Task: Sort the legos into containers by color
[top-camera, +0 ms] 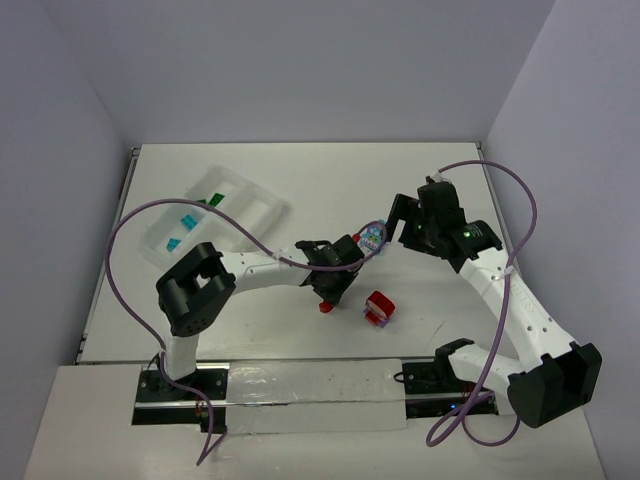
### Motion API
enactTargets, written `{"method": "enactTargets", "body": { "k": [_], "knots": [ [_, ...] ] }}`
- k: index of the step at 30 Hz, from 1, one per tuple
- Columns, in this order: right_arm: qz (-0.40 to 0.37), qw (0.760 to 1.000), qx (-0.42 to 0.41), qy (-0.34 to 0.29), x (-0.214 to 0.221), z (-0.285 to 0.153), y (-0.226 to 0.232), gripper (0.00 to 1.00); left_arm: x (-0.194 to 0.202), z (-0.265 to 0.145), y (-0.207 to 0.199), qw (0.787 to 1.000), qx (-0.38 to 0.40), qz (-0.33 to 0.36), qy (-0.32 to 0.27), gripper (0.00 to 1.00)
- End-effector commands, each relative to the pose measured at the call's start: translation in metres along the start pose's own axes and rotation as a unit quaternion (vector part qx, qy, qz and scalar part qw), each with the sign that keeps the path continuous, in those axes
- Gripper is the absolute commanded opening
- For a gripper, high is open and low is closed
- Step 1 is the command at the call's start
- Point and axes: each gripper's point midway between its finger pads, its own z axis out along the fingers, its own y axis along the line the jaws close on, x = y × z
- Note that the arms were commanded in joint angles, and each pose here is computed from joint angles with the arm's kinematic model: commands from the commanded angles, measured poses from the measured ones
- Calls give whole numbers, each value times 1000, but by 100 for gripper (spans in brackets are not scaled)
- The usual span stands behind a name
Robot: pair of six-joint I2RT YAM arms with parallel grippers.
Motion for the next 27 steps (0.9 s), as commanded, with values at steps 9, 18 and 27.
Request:
{"method": "enactTargets", "body": {
  "k": [9,18,27],
  "knots": [
    [0,999,-17,-27,-17,-6,10,93,-72,-94,90,989,-58,-82,-108,0],
    [2,999,-22,-29,-17,-6,11,93,-116,-163,218,933,-134,-266,-203,0],
    [4,999,-29,-28,-15,-7,12,93,-122,-159,303,875,-200,-368,-241,0]
  ]
}}
